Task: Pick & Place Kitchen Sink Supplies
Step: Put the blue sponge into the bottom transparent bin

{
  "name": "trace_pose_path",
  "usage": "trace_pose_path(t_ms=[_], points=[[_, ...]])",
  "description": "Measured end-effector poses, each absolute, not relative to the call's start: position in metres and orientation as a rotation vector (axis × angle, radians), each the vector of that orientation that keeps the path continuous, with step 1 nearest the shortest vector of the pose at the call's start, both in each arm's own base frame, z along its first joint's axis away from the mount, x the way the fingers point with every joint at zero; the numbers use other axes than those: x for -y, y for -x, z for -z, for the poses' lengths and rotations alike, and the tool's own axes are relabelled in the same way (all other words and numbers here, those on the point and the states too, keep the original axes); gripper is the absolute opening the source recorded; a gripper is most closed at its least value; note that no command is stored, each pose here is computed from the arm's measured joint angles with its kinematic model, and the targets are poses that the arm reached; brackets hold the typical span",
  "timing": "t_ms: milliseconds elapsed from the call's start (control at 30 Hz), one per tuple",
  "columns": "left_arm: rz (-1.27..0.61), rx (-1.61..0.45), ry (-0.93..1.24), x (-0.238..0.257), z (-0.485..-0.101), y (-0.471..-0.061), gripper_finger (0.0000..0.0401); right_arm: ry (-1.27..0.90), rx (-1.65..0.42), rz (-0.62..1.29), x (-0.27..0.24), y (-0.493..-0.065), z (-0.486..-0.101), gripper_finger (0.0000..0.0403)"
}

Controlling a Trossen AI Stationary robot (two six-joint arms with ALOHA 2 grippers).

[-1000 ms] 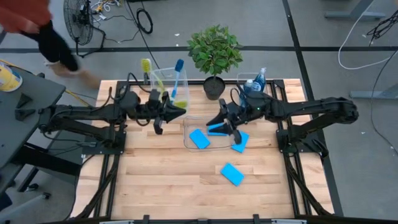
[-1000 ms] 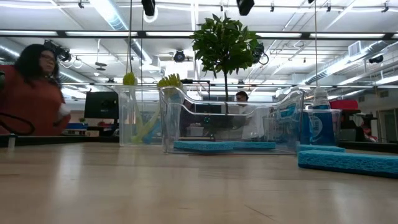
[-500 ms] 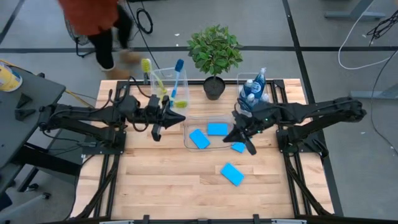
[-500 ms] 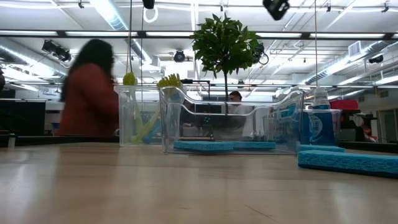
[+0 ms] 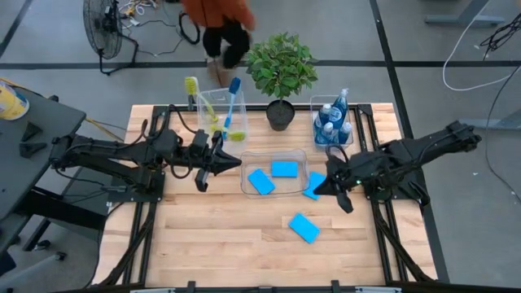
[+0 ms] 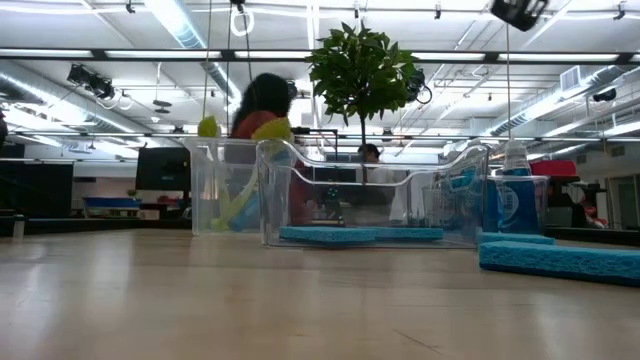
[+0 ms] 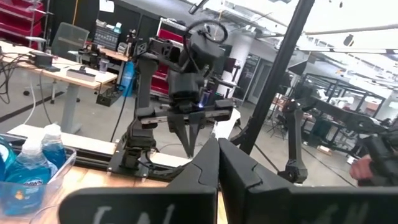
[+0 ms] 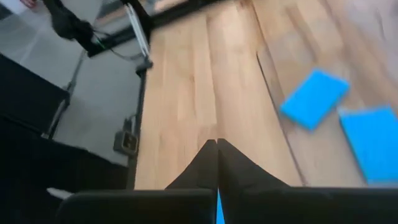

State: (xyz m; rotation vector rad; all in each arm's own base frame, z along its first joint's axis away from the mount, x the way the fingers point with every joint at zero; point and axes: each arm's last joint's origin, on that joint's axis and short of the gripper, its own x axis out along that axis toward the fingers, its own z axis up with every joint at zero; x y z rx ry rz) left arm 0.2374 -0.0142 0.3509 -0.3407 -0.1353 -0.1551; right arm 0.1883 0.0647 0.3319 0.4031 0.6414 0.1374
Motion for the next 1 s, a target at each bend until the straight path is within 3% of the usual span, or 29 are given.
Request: trace_pose_path(t_ms=[433,667,1000], points=[[0.133,0.14,0.345,0.014,-0.351,-0.237,0.0008,-0.519,-0.948,0.116,-0.067,-0.165,-0.307,0.0],[0.132,0.14,0.346,0.014,-0.351,-0.237,0.0007,-0.458,-0.908,0.259,-0.063,-0.162,-0.305,0.0],[0.11,0.144,0.348,0.013,-0.351,-0.238,0.0008,-0.555,-0.837,0.203,-0.063,-0.161,-0.267,0.0]])
